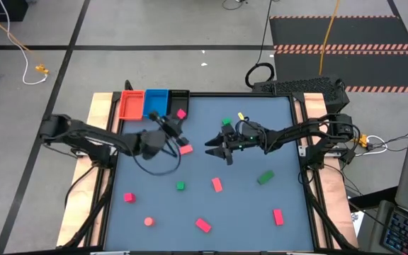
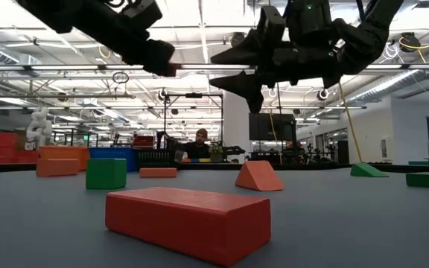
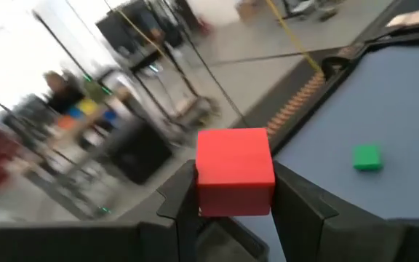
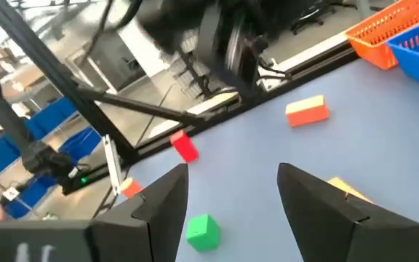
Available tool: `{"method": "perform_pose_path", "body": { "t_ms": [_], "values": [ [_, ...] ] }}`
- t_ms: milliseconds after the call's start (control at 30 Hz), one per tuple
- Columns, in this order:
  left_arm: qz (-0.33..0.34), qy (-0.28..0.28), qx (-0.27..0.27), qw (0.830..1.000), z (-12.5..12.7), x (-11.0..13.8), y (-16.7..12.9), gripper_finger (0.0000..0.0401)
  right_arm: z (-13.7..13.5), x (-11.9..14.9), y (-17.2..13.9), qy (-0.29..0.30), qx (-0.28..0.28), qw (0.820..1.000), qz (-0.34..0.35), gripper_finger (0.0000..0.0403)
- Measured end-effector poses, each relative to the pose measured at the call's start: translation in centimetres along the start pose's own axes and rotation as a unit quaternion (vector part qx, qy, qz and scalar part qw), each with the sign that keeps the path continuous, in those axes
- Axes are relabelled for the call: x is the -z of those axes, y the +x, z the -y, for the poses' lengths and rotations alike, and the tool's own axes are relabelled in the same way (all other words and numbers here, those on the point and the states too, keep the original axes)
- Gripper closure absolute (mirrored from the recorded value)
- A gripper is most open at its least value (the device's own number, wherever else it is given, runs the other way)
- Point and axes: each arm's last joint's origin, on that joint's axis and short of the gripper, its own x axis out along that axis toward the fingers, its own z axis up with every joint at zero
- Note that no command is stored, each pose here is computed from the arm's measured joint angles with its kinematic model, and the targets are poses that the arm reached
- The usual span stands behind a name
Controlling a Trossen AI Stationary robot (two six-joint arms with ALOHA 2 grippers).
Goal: Sort & place blocks by color
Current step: Put the red block into the blue bin
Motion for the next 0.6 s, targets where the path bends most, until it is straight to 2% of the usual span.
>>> {"method": "perform_pose_path", "body": {
  "t_ms": [100, 367, 467, 600],
  "values": [
    [-0.042, -0.033, 0.023, 0.998, -2.6, 0.8, 1.1, 0.0265, 0.1, 0.4, -0.2, -0.006, -0.004, 1.0, -0.005, 0.0195],
    [-0.167, -0.086, 0.002, 0.982, -9.3, 4.2, 4.9, 0.0265, 0.7, 1.8, -1.2, -0.037, 0.01, 0.999, -0.029, 0.0195],
    [-0.182, -0.115, 0.015, 0.976, -11.1, 5.2, 6.3, 0.0266, 0.8, 1.3, -1.6, -0.043, 0.012, 0.999, -0.017, 0.0195],
    [-0.234, -0.115, -0.013, 0.965, -12.5, 7.3, 7.9, 0.0265, 0.7, 0.3, -2.1, -0.062, 0.014, 0.998, -0.002, 0.0195]
  ]
}}
